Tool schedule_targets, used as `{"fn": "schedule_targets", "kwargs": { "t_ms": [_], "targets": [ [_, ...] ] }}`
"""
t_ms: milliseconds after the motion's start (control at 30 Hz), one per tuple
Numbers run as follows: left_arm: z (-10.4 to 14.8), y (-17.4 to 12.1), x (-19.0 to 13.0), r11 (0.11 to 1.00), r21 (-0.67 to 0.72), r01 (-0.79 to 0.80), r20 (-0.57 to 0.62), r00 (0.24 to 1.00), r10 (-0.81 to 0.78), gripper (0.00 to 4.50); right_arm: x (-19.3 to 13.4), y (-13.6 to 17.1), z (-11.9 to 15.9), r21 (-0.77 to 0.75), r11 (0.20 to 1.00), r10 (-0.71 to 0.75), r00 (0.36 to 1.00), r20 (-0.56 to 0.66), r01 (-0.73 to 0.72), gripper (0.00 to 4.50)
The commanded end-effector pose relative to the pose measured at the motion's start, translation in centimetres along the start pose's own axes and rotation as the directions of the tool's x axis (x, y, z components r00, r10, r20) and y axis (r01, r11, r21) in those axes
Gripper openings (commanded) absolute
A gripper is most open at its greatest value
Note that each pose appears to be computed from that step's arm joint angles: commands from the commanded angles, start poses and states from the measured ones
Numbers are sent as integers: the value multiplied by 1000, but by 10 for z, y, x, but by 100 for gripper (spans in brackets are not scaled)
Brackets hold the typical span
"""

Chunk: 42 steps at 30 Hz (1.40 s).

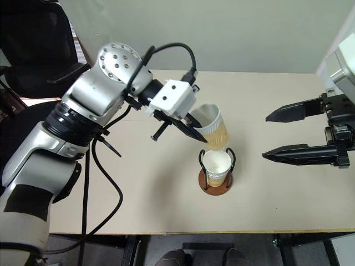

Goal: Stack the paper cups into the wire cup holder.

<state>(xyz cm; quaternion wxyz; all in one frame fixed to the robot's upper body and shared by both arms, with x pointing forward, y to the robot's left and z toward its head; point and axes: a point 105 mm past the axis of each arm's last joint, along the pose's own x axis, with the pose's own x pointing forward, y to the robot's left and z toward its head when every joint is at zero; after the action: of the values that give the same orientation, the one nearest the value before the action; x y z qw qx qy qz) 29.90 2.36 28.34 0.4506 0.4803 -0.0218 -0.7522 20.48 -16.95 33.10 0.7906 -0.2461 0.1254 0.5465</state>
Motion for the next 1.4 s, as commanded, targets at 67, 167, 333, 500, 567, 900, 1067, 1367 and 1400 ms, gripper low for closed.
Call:
{"fn": "schedule_targets", "kwargs": {
  "t_ms": [67,167,333,500,567,900,1067,1367,1400],
  "targets": [
    [4,-10,10,995,40,93,2,996,-93,4,-8,5,9,-43,998,-48,999,22,49,410],
    [-1,-15,18,992,14,127,9,992,-127,4,-7,6,6,-37,998,-59,998,25,60,410],
    [-12,-23,34,985,-9,171,-5,985,-171,4,-3,7,3,-30,998,-57,998,30,58,410],
    [-16,-15,37,989,-40,139,-23,990,-140,42,-1,6,0,-26,998,-53,998,31,54,410],
    [-7,-1,32,996,-37,75,10,997,-75,95,1,4,-1,-25,998,-50,998,32,51,410],
    [8,29,-25,958,-197,-210,152,959,241,439,6,-8,-7,-17,997,-72,995,62,73,410],
    [-21,7,-69,814,-467,-344,157,874,459,445,4,-32,-31,102,980,-180,980,86,171,410],
    [-94,-69,-102,381,-724,-576,-177,689,703,445,10,-51,-55,156,967,-211,975,64,199,410],
    [-100,-75,-102,347,-729,-590,-210,676,707,445,10,-53,-56,158,967,-214,975,66,201,410]
  ]
}}
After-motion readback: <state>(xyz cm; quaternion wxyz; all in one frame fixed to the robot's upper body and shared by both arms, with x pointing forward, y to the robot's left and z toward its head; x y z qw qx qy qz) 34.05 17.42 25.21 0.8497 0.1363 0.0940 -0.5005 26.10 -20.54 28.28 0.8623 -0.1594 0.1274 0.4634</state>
